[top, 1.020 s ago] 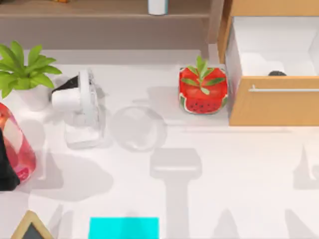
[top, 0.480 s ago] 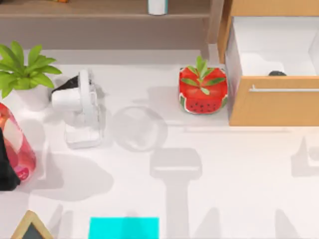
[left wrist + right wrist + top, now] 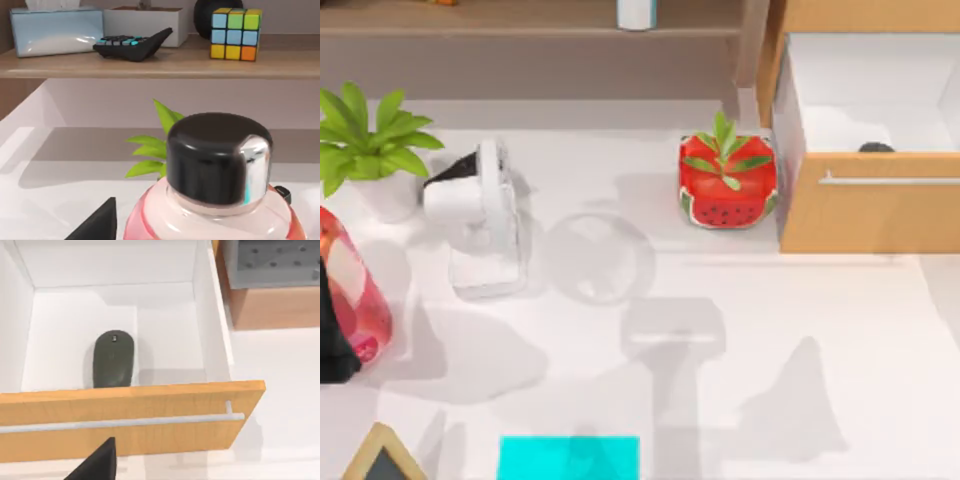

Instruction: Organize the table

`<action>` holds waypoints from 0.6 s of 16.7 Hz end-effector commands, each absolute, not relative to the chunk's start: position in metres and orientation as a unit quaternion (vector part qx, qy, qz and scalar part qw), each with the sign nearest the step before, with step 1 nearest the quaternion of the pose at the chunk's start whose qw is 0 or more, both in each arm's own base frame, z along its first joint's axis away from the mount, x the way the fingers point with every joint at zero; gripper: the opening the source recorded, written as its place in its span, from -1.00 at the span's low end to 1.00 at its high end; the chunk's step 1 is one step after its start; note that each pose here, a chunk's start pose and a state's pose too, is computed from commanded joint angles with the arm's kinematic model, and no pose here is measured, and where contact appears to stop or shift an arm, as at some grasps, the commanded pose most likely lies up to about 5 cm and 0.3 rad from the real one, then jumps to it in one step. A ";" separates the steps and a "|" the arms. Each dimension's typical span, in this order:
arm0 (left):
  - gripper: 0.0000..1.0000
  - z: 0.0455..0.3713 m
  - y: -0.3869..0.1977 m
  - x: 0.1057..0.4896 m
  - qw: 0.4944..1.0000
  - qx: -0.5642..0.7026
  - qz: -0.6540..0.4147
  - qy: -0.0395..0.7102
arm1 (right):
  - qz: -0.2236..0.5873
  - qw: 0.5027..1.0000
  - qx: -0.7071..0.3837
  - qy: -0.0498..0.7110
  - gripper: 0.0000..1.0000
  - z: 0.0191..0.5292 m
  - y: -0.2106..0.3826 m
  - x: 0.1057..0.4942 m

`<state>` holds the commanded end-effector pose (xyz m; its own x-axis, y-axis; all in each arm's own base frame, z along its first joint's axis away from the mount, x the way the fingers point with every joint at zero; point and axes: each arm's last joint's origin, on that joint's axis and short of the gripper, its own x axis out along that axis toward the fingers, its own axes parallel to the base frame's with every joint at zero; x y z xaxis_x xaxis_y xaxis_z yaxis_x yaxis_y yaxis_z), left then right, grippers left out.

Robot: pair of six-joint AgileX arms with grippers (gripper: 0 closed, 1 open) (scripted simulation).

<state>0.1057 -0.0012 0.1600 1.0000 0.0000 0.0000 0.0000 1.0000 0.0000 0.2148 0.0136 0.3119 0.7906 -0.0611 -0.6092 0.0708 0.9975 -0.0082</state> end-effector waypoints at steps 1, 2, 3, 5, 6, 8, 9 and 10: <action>1.00 0.160 -0.001 0.106 1.000 0.000 0.000 0.000 | -0.035 0.933 0.006 0.357 1.00 0.316 0.018 0.237; 1.00 0.160 -0.001 0.106 1.000 0.000 0.000 0.000 | -0.036 0.919 0.005 0.393 1.00 0.317 0.022 0.260; 1.00 0.160 -0.001 0.106 1.000 0.000 0.000 0.000 | -0.036 0.904 0.003 0.427 1.00 0.314 0.027 0.284; 1.00 0.160 -0.001 0.106 1.000 0.000 0.000 0.000 | -0.035 0.871 0.001 0.489 1.00 0.302 0.037 0.331; 1.00 0.160 -0.001 0.106 1.000 0.000 0.000 0.000 | -0.035 0.855 0.001 0.517 1.00 0.292 0.043 0.354; 1.00 0.160 -0.001 0.106 1.000 0.000 0.000 0.000 | -0.033 0.824 0.002 0.566 1.00 0.267 0.054 0.393; 1.00 0.160 -0.001 0.106 1.000 0.000 0.000 0.000 | -0.032 0.809 0.004 0.587 1.00 0.253 0.059 0.410; 1.00 0.160 -0.001 0.106 1.000 0.000 0.000 0.000 | -0.031 0.796 0.006 0.605 1.00 0.239 0.064 0.425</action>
